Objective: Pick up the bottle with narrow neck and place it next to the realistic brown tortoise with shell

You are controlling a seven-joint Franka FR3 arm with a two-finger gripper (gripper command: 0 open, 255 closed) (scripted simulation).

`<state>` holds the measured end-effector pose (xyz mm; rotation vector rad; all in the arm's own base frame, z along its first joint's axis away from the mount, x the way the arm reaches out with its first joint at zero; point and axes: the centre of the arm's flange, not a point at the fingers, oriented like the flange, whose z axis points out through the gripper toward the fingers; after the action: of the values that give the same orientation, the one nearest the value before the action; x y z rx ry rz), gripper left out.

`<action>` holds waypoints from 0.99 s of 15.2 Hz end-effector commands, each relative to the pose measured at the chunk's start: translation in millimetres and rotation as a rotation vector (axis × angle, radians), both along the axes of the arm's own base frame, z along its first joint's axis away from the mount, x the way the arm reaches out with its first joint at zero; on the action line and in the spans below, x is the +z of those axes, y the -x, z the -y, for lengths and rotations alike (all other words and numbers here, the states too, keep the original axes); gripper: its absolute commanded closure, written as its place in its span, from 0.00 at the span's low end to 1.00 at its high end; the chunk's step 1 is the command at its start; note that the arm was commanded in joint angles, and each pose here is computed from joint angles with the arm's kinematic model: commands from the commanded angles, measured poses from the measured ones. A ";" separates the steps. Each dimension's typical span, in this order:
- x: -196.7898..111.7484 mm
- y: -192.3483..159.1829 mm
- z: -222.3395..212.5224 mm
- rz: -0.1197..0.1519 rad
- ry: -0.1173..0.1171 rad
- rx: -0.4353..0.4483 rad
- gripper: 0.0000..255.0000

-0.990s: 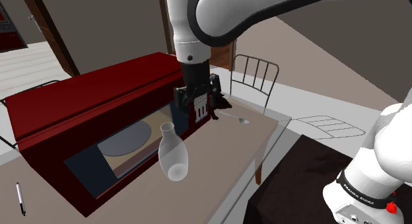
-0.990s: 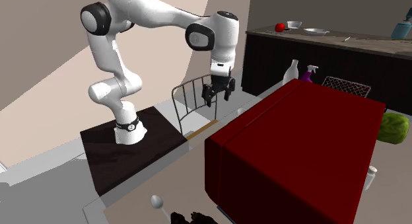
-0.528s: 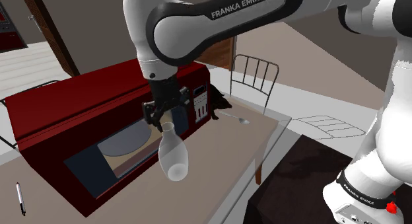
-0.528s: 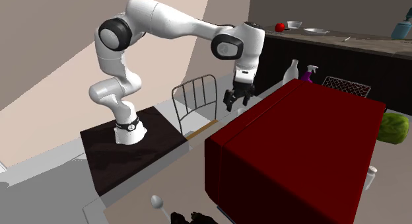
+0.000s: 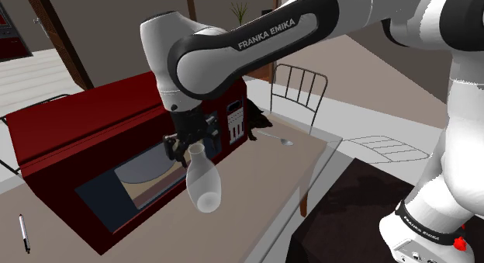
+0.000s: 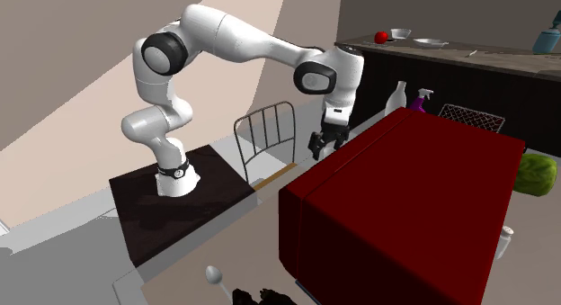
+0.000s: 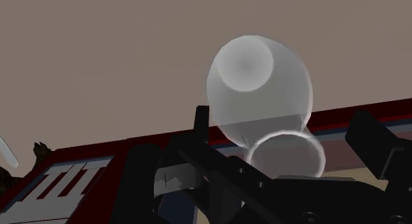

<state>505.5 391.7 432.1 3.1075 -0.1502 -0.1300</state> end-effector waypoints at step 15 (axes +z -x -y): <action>-7.1 0.0 0.5 0.000 0.000 0.000 1.00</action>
<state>505.3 391.9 426.2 3.1101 -0.1495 -0.1270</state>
